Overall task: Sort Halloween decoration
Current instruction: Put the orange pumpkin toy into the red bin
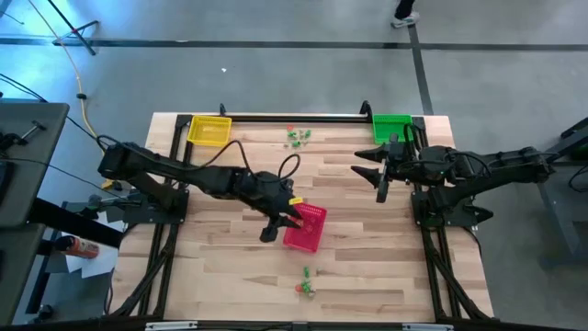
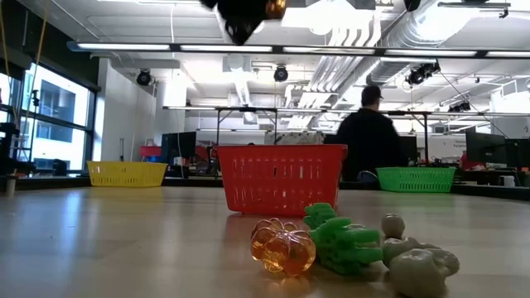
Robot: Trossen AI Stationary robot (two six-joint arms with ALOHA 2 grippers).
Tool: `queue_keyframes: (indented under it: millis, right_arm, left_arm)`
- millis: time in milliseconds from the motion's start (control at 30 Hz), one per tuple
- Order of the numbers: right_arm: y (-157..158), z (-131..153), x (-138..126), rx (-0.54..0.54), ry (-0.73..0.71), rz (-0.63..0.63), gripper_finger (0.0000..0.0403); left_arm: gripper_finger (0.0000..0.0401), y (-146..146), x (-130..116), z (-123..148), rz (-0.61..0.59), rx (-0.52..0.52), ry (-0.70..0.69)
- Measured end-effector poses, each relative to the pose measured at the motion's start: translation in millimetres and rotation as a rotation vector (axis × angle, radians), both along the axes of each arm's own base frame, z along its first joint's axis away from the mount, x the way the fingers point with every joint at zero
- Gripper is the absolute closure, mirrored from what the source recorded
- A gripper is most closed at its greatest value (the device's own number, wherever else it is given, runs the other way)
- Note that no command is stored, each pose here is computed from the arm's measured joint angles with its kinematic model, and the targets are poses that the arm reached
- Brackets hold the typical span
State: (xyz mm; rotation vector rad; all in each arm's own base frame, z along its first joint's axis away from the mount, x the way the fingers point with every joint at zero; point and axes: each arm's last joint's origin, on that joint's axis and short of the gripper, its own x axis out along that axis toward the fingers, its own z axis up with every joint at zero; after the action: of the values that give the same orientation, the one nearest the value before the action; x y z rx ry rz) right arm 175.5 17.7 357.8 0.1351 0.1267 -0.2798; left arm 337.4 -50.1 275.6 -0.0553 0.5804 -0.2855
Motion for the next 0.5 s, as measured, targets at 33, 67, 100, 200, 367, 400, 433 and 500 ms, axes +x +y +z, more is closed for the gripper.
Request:
queue_keyframes:
  millis: [33, 67, 100, 200, 367, 400, 433, 500]
  right_arm:
    - [0, 0, 0, -0.001, 0.000, -0.003, 0.0206]
    - [0, 0, 0, -0.003, 0.000, -0.009, 0.0206]
    - [0, 0, 0, -0.004, 0.000, -0.015, 0.0206]
    - [-1, 0, 0, -0.005, -0.003, -0.027, 0.0206]
    - [0, -1, 4, 0.039, -0.015, -0.036, 0.0206]
    - [0, -2, 6, 0.043, -0.012, -0.036, 0.0206]
    - [0, -3, 7, 0.047, -0.008, -0.037, 0.0206]
    - [1, -4, 10, 0.064, -0.003, -0.040, 0.0206]
  left_arm:
    - [0.0320, 1, -1, -6, 0.002, 0.002, -0.003]
    - [0.0320, 3, -2, -11, 0.008, 0.003, -0.005]
    - [0.0320, 4, -2, -16, 0.013, 0.003, -0.008]
    - [0.0320, 10, -3, -23, 0.028, 0.004, -0.004]
    - [0.0320, 17, -1, -19, 0.053, -0.011, -0.044]
    - [0.0320, 18, 0, -18, 0.058, -0.017, -0.055]
    - [0.0320, 19, 1, -18, 0.066, -0.023, -0.062]
    - [0.0320, 21, 2, -16, 0.086, -0.048, -0.073]
